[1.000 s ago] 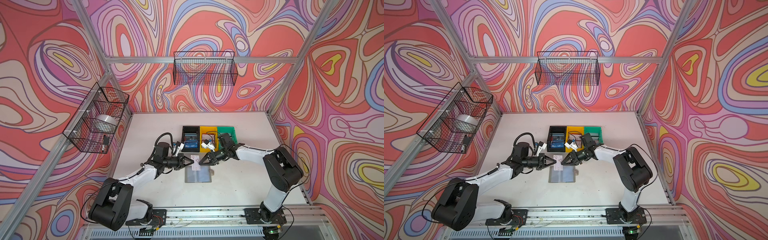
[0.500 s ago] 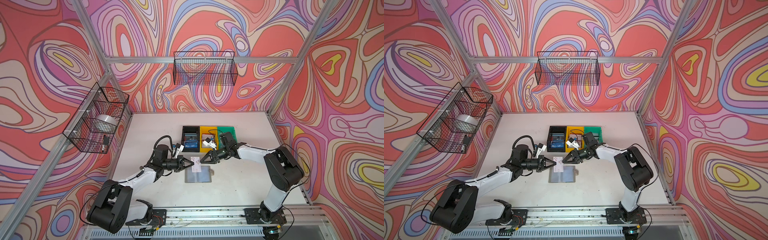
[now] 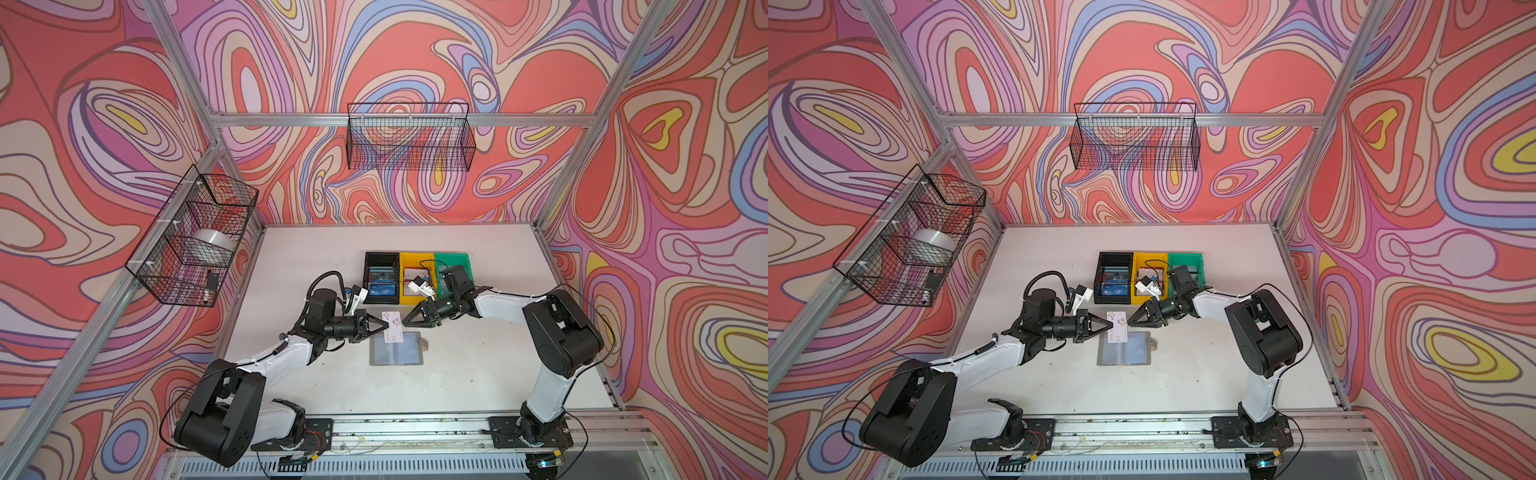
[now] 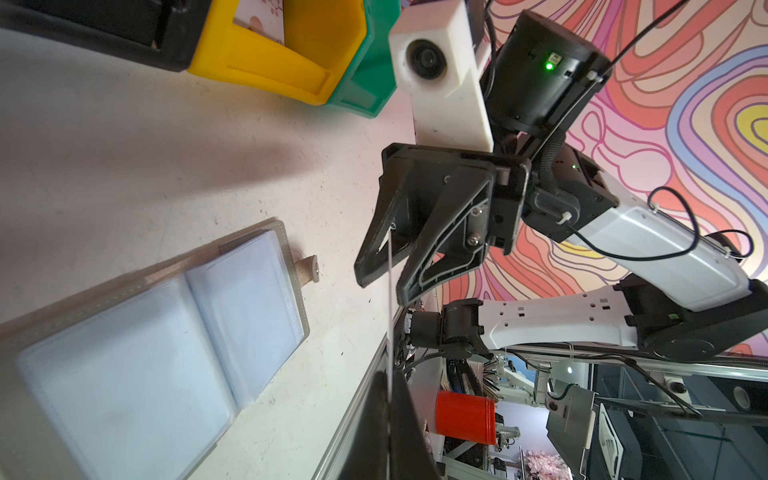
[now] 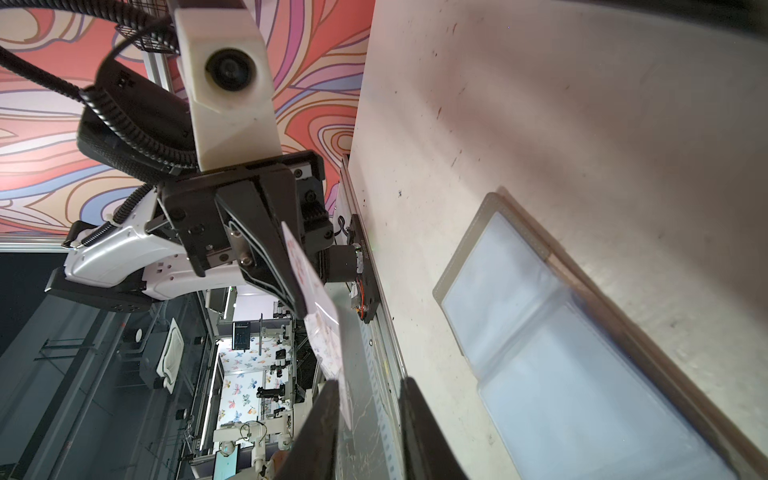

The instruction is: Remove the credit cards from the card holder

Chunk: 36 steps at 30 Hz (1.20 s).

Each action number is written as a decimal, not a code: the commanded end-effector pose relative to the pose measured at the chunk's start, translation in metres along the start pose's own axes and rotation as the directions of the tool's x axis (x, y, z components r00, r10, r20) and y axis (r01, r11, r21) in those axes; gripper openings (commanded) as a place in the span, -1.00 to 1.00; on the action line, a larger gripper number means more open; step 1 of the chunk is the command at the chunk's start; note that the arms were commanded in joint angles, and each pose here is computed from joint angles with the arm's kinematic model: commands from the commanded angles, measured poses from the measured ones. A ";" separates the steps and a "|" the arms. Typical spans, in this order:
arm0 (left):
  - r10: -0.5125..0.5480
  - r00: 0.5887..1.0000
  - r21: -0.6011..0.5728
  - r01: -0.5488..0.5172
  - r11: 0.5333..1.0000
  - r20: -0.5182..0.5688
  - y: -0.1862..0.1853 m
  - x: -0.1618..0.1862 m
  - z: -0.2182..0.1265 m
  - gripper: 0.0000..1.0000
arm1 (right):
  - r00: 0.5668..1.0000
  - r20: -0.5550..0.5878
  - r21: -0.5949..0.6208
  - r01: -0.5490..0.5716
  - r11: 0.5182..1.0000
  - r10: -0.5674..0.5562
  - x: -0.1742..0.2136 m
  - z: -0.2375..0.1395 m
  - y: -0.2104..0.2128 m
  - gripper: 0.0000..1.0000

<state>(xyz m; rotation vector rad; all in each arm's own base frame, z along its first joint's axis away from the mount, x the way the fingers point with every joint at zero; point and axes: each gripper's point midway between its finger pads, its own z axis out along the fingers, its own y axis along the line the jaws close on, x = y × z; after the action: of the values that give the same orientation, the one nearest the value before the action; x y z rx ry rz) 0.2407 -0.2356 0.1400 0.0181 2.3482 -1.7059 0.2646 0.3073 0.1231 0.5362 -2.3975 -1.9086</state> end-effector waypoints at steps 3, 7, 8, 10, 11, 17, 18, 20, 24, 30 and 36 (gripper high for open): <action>0.016 1.000 0.019 -0.016 1.000 -0.002 -0.002 0.001 0.001 -1.00 | 1.000 0.013 -0.047 0.025 0.999 -0.025 -0.007 0.000 0.008 -0.44; 0.012 1.000 0.034 -0.012 0.999 0.004 -0.003 -0.001 0.003 -1.00 | 0.999 0.018 -0.056 0.033 0.998 -0.032 -0.010 0.000 0.013 -0.43; 0.011 1.000 0.034 -0.011 0.999 0.005 -0.003 -0.002 0.003 -1.00 | 0.999 0.015 -0.058 0.035 0.998 -0.034 -0.010 0.001 0.013 -0.43; 0.012 1.000 0.035 -0.013 0.999 0.007 -0.003 -0.003 0.003 -1.00 | 0.999 0.010 -0.059 0.031 0.998 -0.030 -0.008 0.003 0.012 -0.44; 0.016 1.000 0.037 -0.016 0.999 0.008 -0.004 -0.004 0.003 -1.00 | 1.000 0.008 -0.057 0.029 0.998 -0.028 -0.008 0.004 0.012 -0.43; 0.022 1.000 0.039 -0.023 0.999 0.011 -0.007 -0.005 0.003 -1.00 | 1.000 0.008 -0.064 0.022 0.998 -0.021 -0.008 0.006 0.010 -0.43; 0.025 1.000 0.039 -0.026 0.999 0.013 -0.007 -0.006 0.003 -1.00 | 1.000 0.007 -0.066 0.022 0.998 -0.021 -0.008 0.006 0.010 -0.44; 0.026 1.000 0.036 -0.027 0.999 0.014 -0.007 -0.007 0.003 -1.00 | 1.000 0.007 -0.068 0.021 0.997 -0.021 -0.008 0.007 0.010 -0.43; 0.032 0.999 0.037 -0.033 0.999 0.021 -0.009 -0.010 0.003 -1.00 | 1.000 0.006 -0.073 0.019 0.997 -0.018 -0.008 0.008 0.010 -0.44; 0.031 0.999 0.039 -0.032 0.999 0.026 -0.009 -0.014 0.005 -1.00 | 1.000 0.002 -0.081 0.021 0.996 -0.021 -0.008 0.010 0.013 -0.45; 0.042 0.998 0.042 -0.044 0.998 0.043 -0.013 -0.020 0.005 -1.00 | 1.000 0.000 -0.086 0.018 0.996 -0.018 -0.005 0.012 0.014 -0.46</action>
<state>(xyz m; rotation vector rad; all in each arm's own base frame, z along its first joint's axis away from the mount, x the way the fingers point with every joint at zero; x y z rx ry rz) 0.2491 -0.2383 0.1403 0.0042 2.3249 -1.7200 0.2694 0.3206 0.1403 0.5515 -2.3379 -2.0092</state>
